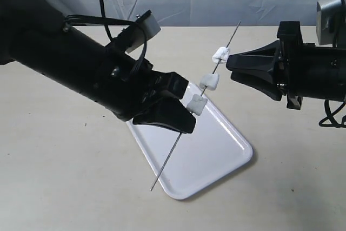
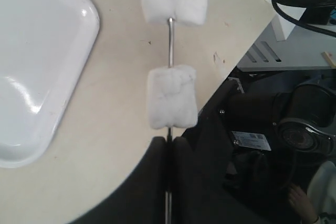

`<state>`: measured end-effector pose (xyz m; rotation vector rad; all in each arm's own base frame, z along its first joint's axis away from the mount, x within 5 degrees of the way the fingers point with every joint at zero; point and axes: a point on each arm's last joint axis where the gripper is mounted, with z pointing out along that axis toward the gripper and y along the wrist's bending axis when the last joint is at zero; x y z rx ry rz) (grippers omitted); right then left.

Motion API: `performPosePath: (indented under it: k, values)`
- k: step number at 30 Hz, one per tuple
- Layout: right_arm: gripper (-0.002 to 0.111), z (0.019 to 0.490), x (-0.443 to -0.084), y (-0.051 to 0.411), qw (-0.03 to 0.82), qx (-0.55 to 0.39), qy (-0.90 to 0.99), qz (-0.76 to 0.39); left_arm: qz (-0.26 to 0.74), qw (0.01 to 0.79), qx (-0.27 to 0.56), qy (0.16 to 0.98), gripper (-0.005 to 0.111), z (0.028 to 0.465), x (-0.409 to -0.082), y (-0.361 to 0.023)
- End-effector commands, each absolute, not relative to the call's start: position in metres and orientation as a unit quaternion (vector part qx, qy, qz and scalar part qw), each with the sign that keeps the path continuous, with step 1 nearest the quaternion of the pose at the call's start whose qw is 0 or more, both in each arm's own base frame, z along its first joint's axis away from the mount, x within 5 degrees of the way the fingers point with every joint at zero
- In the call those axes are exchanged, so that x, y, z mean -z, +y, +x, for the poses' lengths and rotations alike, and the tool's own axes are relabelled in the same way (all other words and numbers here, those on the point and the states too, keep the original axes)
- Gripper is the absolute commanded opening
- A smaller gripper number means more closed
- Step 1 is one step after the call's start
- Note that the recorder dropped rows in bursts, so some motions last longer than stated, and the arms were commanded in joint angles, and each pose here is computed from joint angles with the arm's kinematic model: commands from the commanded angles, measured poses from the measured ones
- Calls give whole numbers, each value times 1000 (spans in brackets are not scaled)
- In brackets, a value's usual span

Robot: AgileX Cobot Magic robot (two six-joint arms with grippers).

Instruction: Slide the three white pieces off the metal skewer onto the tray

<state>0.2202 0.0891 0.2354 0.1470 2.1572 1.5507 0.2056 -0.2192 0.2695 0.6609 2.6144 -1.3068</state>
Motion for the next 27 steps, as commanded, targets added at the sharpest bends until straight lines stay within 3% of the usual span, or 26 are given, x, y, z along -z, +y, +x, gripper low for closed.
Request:
performPosePath:
  k: [1,5,12,27]
  values:
    - [39,223,-238,91,245,-575,780,36,219,72,445,865,0,203,-273,-219]
    - [41,223,-238,91,246,-572,781,37,220,71,445,865,0,203,-273,-219]
    - [28,225,-237,90,251,-564,786,43,226,53,451,862,0,199,-274,-219]
    - [28,225,-237,90,252,-562,787,43,227,41,463,856,0,196,-275,-220]
